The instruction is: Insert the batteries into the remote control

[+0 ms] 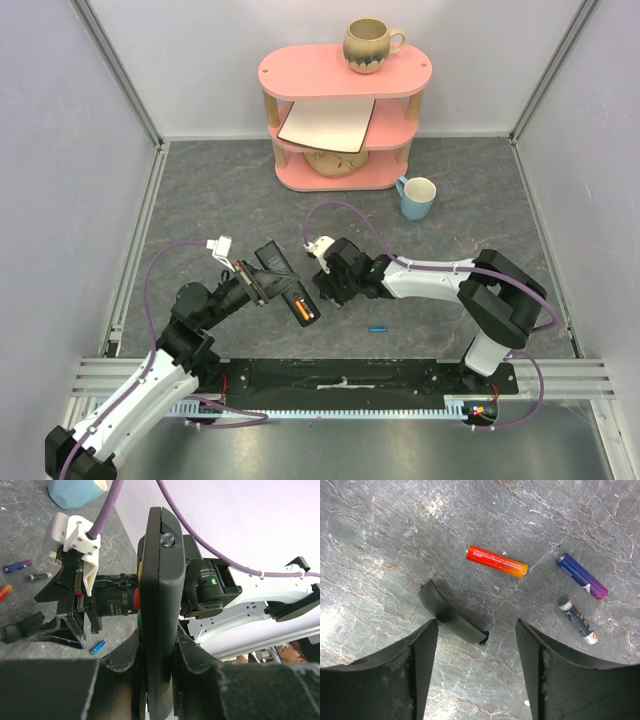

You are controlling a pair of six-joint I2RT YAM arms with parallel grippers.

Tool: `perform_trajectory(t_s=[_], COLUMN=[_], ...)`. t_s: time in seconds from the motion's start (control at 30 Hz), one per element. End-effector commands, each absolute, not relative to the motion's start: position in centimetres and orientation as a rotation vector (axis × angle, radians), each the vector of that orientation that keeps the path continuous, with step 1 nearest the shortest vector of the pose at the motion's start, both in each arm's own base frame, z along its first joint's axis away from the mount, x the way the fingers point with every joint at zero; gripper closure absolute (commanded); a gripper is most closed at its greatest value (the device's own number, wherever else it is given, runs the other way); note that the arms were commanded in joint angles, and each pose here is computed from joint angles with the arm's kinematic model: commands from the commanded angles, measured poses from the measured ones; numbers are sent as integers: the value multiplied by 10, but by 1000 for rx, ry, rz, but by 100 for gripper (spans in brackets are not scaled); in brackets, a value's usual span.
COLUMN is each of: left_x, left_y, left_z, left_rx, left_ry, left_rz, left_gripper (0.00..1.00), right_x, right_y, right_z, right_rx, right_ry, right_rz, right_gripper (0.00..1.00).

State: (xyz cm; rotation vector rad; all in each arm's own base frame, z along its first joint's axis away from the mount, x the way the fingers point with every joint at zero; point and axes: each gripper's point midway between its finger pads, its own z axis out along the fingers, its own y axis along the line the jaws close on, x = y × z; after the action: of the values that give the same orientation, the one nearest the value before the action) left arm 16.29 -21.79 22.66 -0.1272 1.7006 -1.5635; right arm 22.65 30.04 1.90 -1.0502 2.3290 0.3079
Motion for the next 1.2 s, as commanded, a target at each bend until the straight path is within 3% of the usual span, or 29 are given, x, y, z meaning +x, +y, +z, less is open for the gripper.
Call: perform_trajectory(t_s=[0.0,0.1,0.27,0.37,0.73,0.97,1.17], left_x=[167,167,167,167,168,168,166], left_y=[-216,-216,-216,-217,-217,-217,-218], left_z=[234,234,235,235,237,239,238], left_rx=[-109,-110,-107,-106,-113,-115,-109], left_ry=[1651,1651,1648,1649,1644,1642,1650], left_rz=[-1549,-1550,-1552,-1555,-1558,-1563,-1569], left_gripper=[98,98,98,98,98,98,98], right_x=[229,228,231,232,226,215,212], right_y=[311,310,306,306,309,308,310], right_z=[33,33,50,64,73,55,42], right_rx=[-1006,-996,-899,-858,-423,-231,-201], right_ry=[2276,2280,2270,2248,2412,2461,2473], right_rz=[365,373,373,395,482,363,238], right_gripper=[32,35,18,16,18,21,16])
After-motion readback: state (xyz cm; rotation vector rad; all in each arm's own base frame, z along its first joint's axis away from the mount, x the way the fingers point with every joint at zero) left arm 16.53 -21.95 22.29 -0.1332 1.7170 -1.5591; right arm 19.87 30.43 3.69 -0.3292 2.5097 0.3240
